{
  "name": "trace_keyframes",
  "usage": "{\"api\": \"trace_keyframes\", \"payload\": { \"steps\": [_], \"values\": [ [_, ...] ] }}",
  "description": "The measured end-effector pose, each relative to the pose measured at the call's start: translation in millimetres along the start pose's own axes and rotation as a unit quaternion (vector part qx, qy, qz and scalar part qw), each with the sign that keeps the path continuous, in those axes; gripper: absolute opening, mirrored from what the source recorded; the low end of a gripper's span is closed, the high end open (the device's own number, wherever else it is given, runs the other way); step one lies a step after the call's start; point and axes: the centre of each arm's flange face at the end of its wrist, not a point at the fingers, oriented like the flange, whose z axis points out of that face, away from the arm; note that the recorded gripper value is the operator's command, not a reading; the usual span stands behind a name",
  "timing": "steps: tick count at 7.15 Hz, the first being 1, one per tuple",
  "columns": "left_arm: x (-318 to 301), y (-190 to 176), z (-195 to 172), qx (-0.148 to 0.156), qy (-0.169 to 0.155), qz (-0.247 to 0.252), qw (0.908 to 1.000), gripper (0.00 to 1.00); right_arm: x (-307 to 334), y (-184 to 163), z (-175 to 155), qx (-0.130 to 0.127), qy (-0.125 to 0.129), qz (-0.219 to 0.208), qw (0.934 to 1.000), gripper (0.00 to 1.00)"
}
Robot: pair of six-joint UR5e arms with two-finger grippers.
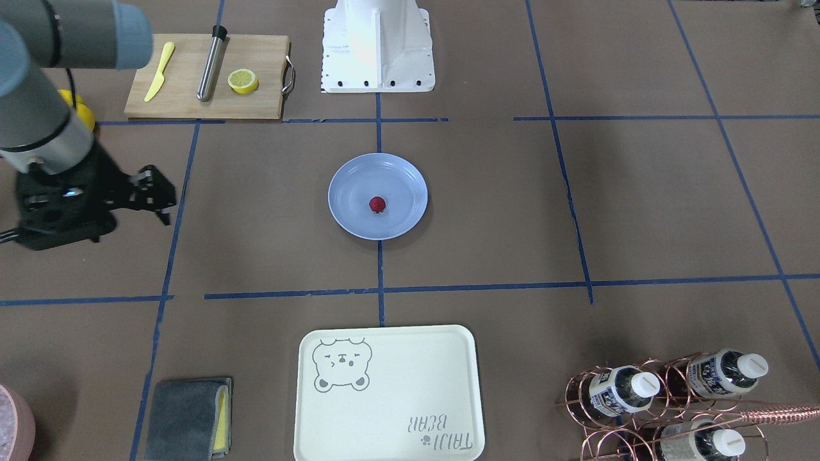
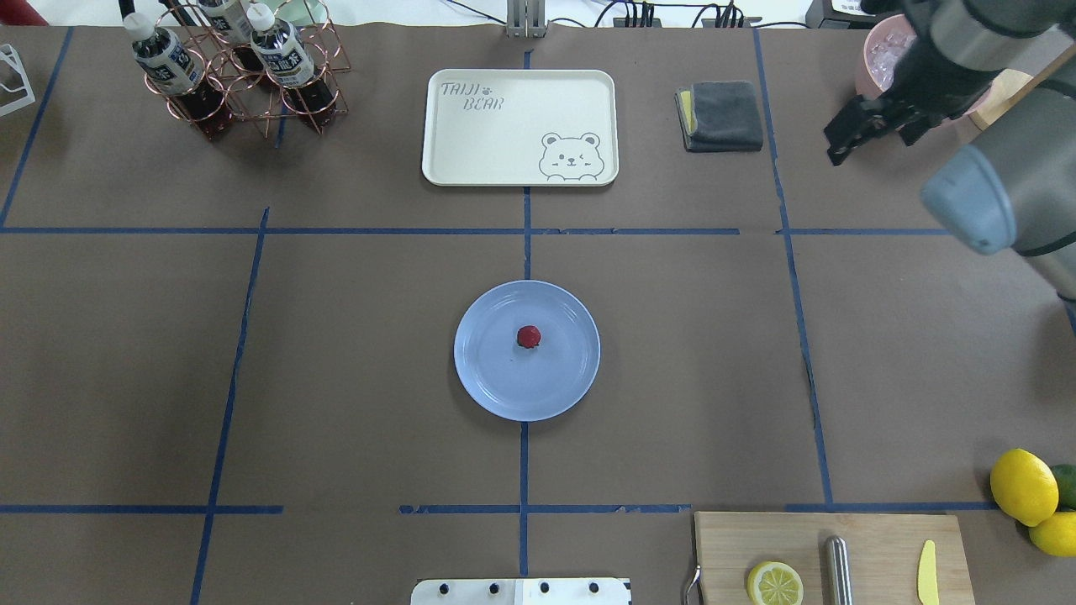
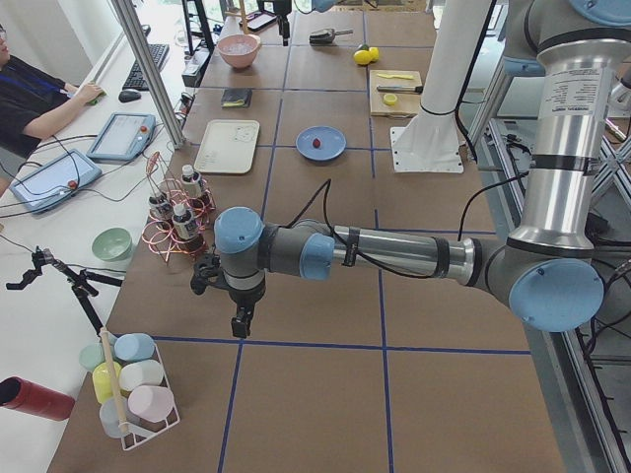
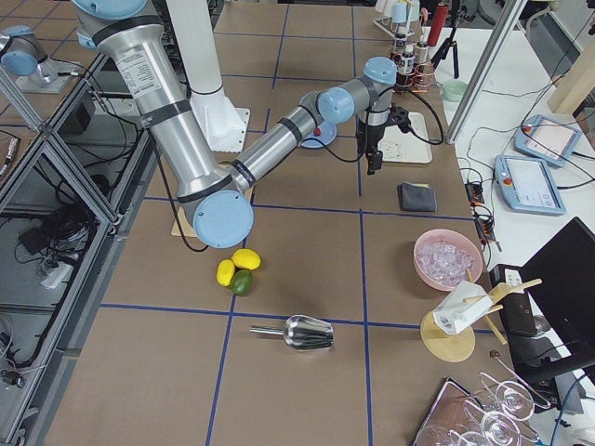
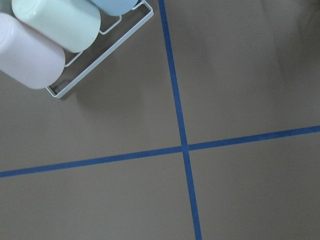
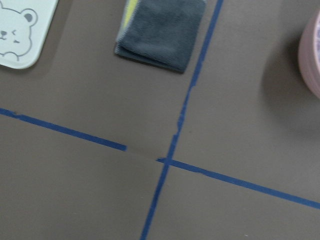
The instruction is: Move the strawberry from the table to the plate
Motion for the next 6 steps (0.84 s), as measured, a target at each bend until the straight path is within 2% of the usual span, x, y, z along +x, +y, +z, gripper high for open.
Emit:
{"api": "trace_keyframes", "payload": {
  "steps": [2,4,5,6],
  "values": [
    [-3.8,5.2,4.7,-0.008,0.004,-0.011,0.9999,1.00,110.8,23.4,1.6,-0.019,-0.003,0.002,0.9998,1.00],
    [-4.8,6.4,5.9,-0.009,0.005,-0.013,0.9999,1.00,239.4,62.5,15.1,-0.041,-0.045,0.021,0.9979,1.00],
    [-5.3,6.9,6.6,-0.010,0.005,-0.014,0.9998,1.00,293.0,90.8,20.0,-0.042,-0.062,0.027,0.9969,1.00],
    [-6.0,7.8,7.4,-0.010,0.006,-0.015,0.9998,1.00,326.0,113.6,20.1,-0.040,-0.067,0.035,0.9963,1.00]
  ]
}}
